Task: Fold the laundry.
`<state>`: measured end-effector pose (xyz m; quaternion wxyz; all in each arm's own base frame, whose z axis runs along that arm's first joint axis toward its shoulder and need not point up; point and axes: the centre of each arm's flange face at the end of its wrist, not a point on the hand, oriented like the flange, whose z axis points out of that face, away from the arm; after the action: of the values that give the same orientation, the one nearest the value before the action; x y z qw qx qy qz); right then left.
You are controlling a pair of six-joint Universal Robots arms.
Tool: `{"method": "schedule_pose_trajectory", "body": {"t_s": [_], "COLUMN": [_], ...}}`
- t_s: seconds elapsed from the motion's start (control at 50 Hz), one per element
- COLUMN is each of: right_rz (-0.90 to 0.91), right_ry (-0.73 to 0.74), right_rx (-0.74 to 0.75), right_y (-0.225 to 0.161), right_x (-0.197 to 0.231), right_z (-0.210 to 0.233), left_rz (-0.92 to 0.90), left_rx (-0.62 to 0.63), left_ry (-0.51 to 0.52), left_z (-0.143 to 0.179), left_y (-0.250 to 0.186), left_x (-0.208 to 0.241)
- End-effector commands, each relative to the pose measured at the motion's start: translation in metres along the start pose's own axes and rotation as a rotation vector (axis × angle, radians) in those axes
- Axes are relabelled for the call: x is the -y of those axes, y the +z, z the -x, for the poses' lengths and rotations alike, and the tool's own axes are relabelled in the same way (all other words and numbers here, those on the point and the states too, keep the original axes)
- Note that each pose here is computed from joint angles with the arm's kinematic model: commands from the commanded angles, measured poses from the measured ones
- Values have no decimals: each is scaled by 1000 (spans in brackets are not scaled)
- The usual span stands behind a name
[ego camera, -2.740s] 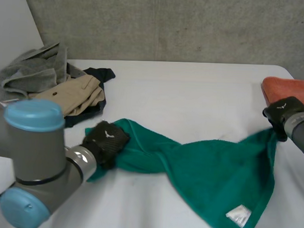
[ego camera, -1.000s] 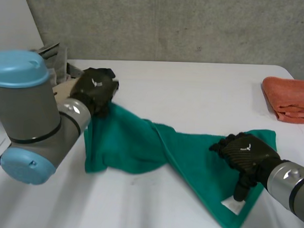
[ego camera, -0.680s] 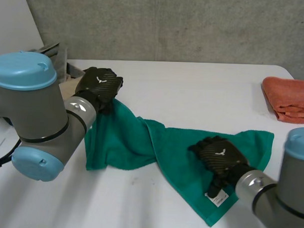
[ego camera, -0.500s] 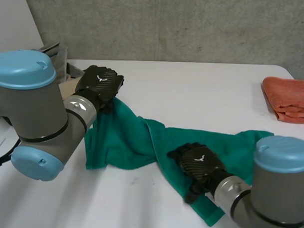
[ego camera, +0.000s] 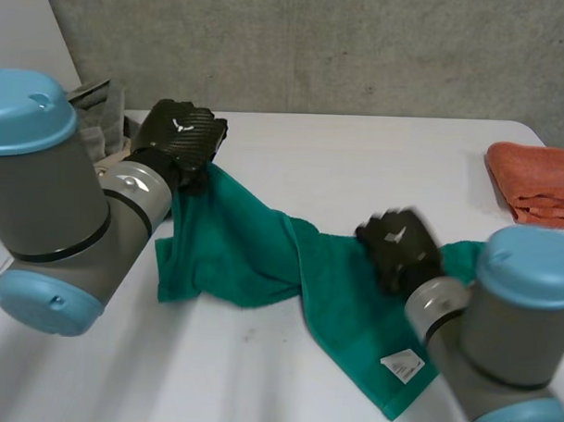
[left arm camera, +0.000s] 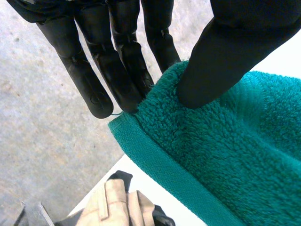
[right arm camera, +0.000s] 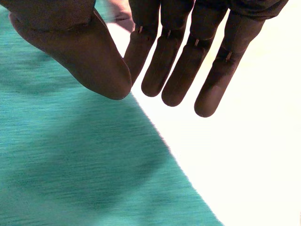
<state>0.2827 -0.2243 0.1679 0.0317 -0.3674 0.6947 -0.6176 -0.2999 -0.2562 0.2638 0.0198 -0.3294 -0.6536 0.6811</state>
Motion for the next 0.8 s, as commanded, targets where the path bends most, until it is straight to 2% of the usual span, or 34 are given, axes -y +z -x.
{"method": "schedule_pose_trajectory", "body": {"t_s": [0.02, 0.08, 0.14, 0.24, 0.32, 0.44, 0.58, 0.64, 0.72, 0.74, 0.8], "right_rz": [-34, 12, 42, 49, 104, 135, 109, 67, -49, -83, -104], "right_ry": [-91, -79, -5, 264, 377, 370, 355, 345, 268, 220, 136], "right_rx": [-131, -67, 5, 60, 149, 176, 132, 98, 30, -23, -85], "right_y": [-6, -12, -18, 0, 19, 41, 51, 43, 13, 2, -15], "right_x": [30, 28, 27, 15, -7, -24, -21, -5, 38, 51, 67], "right_z": [-63, -57, -42, -29, -9, 5, -5, -18, -51, -72, -98], "left_rz": [-36, -40, -42, -48, -58, -88, -122, -140, -164, -173, -187], "left_rx": [-25, -30, -35, -38, -49, -49, -31, -20, -9, -7, 1], "left_ry": [-27, -27, -27, -30, -28, -31, -38, -41, -41, -42, -44], "left_z": [-2, -3, -3, -4, -8, -7, -1, 3, 7, 9, 11], "left_y": [-24, -31, -38, -41, -43, -49, -57, -62, -70, -73, -79], "left_x": [20, 22, 23, 25, 28, 38, 49, 55, 61, 64, 67]}}
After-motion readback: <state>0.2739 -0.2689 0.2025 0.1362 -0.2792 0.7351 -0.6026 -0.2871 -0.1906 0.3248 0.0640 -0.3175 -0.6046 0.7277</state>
